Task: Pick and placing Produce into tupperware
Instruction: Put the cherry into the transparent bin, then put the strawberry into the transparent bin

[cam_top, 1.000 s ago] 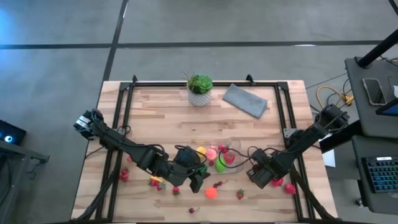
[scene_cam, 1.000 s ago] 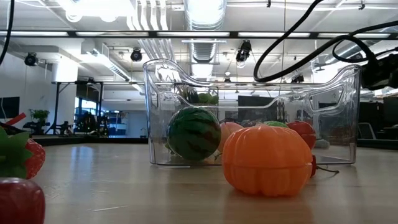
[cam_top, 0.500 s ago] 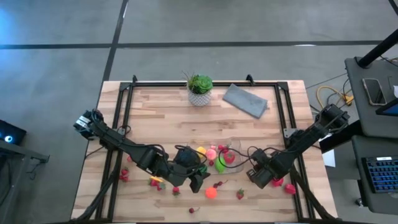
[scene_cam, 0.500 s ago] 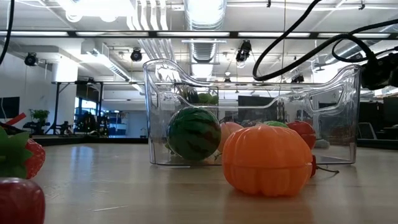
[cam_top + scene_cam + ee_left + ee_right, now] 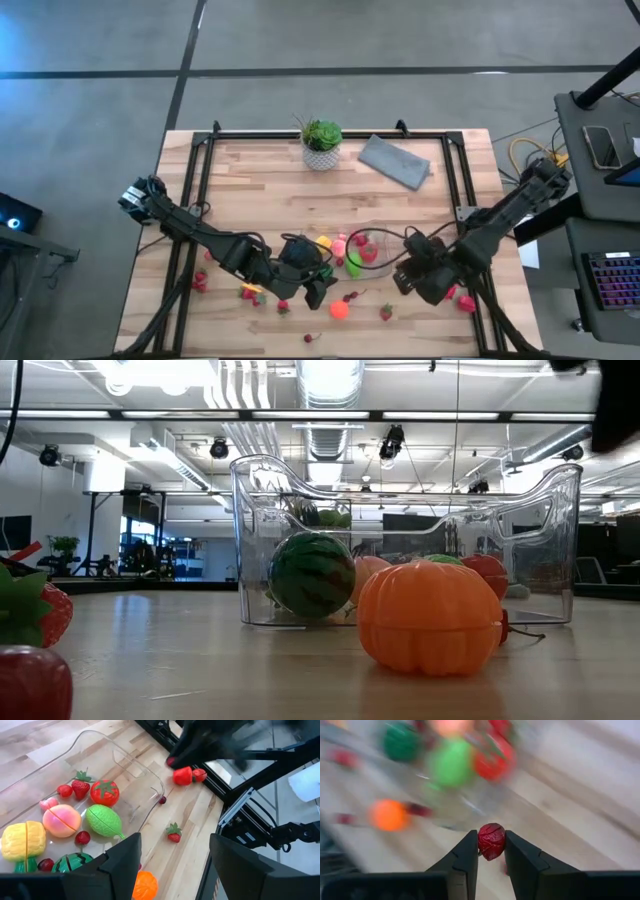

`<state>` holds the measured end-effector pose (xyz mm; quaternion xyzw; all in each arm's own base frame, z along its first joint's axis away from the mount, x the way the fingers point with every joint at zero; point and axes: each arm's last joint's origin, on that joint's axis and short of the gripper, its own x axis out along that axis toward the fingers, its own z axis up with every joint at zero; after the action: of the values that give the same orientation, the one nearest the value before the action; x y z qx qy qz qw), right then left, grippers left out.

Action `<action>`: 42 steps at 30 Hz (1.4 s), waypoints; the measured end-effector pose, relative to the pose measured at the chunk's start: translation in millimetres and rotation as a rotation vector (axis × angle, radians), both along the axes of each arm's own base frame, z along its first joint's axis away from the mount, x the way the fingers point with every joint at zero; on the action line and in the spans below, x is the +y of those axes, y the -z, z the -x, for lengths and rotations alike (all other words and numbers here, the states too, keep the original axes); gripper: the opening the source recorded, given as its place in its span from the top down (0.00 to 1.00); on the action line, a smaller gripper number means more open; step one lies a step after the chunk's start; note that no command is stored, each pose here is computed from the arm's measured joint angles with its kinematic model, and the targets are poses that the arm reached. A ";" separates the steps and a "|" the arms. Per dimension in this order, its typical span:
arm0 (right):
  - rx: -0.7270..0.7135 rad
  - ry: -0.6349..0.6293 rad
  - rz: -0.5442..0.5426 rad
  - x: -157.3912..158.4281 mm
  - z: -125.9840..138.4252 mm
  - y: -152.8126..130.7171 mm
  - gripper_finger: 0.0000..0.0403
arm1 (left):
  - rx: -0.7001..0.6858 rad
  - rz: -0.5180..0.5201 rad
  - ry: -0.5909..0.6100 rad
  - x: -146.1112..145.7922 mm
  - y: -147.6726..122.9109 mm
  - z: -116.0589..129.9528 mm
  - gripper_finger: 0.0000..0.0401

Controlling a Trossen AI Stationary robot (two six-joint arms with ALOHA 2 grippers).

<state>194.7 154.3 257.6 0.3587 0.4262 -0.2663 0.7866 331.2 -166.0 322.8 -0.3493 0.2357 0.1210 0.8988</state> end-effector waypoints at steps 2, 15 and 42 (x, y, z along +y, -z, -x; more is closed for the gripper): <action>-0.088 -0.054 0.038 2.8 -5.1 -23.2 0.80 | 0.001 0.000 0.001 -0.3 0.2 0.2 0.45; -0.178 -0.077 0.155 -30.1 -41.2 -42.9 0.62 | -0.010 -0.012 -0.019 -3.9 0.5 2.4 0.45; -0.011 -0.016 0.157 -26.1 9.5 -44.7 0.41 | 0.370 -0.092 0.384 -58.9 41.4 59.7 0.45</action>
<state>185.2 128.3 302.3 0.2940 0.4026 -0.2905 0.8167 271.5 -224.9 281.5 -0.2289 0.4520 0.0205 0.8619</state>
